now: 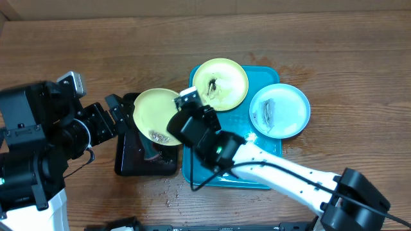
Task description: Clean dirty plates on tray and stack at the side
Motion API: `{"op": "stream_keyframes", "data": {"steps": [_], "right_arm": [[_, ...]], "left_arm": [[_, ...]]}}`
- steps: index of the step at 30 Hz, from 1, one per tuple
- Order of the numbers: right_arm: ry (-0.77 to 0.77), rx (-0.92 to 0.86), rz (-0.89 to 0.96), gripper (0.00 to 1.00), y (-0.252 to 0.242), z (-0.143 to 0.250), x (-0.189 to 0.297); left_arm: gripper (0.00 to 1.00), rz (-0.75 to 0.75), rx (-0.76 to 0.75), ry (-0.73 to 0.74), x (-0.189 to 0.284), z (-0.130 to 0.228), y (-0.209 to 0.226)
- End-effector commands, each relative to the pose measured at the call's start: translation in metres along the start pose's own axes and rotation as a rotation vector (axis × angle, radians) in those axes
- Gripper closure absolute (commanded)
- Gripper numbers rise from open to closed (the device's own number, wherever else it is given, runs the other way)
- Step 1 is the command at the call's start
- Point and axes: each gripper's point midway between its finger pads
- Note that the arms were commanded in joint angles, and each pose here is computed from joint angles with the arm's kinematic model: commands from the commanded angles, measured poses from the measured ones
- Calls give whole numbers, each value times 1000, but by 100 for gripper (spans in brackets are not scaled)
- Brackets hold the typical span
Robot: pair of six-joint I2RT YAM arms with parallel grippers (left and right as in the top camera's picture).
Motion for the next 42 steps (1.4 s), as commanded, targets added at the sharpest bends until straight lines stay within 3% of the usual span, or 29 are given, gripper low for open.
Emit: {"op": "stream_keyframes", "data": {"steps": [1,8,42], "right_arm": [[-147,78,173,96,-10,-38,36],[-224,192,351,96,-6,-49,73],[-225,290,381,96,-1,-49,82]], "left_arm": [[0,18,-17,-7,5,-1,-4],[0,-30,-8,-10,0,-6,4],[0,-112,42,103,-25,-2,20]]}}
Point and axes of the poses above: each gripper's point midway between its finger pads, its own x axis back along the fingers, its own y axis along the line the jaws close on, z = x × y, and after that the axes turned 12 degrees about x, right-handed
